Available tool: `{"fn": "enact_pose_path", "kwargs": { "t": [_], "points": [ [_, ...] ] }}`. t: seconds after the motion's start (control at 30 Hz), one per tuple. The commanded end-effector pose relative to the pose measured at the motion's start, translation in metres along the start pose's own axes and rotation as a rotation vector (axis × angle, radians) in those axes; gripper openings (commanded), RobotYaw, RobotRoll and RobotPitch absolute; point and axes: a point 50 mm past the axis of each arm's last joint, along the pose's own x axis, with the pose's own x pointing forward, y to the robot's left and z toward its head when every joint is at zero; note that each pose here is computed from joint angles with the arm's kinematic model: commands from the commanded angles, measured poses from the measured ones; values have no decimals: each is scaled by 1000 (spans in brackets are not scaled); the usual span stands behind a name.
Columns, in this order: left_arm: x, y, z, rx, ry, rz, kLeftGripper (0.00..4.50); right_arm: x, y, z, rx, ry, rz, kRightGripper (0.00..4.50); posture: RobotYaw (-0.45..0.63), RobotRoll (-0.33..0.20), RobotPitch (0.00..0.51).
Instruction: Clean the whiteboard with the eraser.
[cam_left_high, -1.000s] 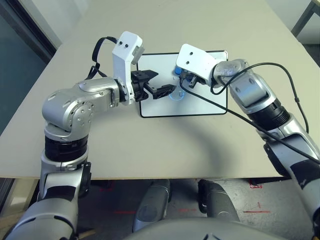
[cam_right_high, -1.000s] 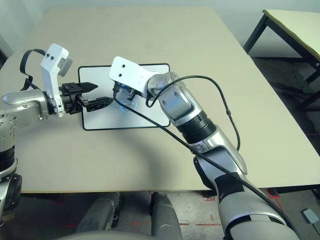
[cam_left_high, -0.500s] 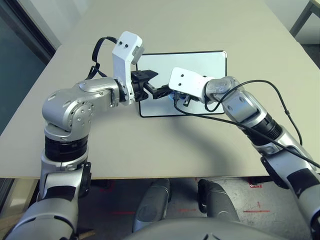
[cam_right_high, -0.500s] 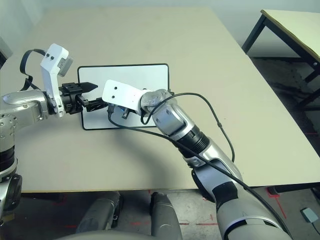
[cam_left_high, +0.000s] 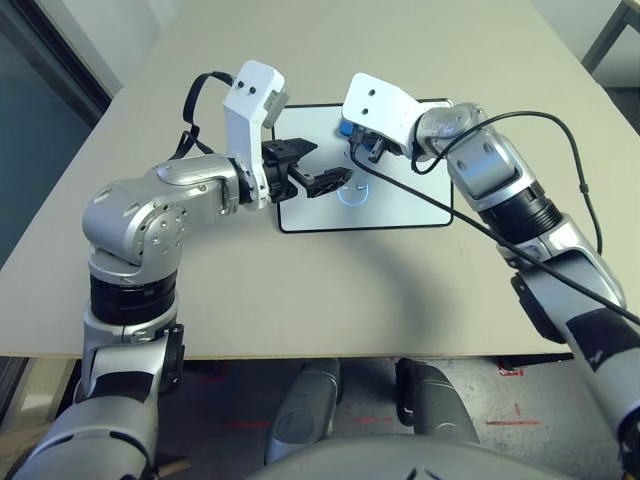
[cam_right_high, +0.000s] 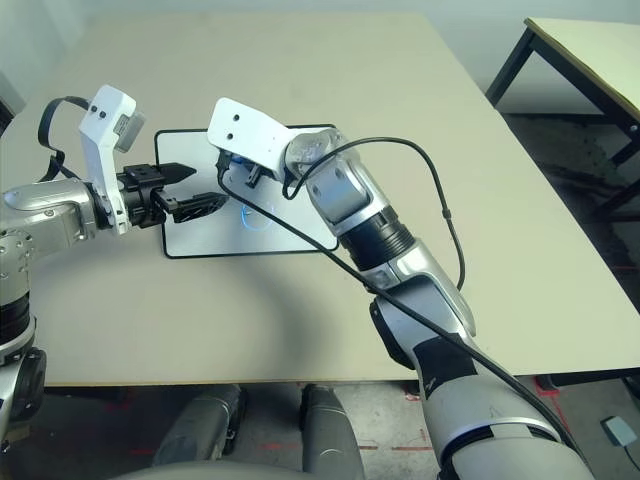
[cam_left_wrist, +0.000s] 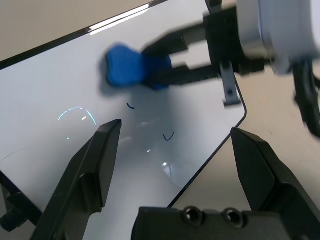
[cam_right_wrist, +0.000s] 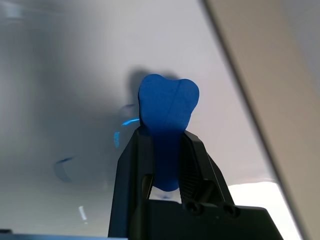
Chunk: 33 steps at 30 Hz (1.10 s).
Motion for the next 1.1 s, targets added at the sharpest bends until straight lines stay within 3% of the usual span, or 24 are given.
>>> {"fn": "enact_pose_path", "kwargs": {
  "t": [0.03,0.27,0.57,0.73,0.9,1.1],
  "points": [
    [-1,-2,-1,-2,7,-12,4500,5,24,-26,16,125,98,798,141,0,142],
    [0,-3,0,-5,5,-17,4500,-3,31,-34,0,171,137,798,141,0,142],
    [3,-2,1,-5,0,-24,4500,-17,-33,-30,61,177,-142,797,122,0,129],
    [3,-2,1,-2,-1,-27,4500,-21,-45,-33,81,184,-213,797,120,0,128],
    [4,-3,1,-1,-2,-32,4500,-17,-35,-40,89,199,-181,797,116,0,129],
    [4,-3,1,-4,-3,-34,4500,-11,2,-44,70,204,-43,797,114,0,130]
  ]
}}
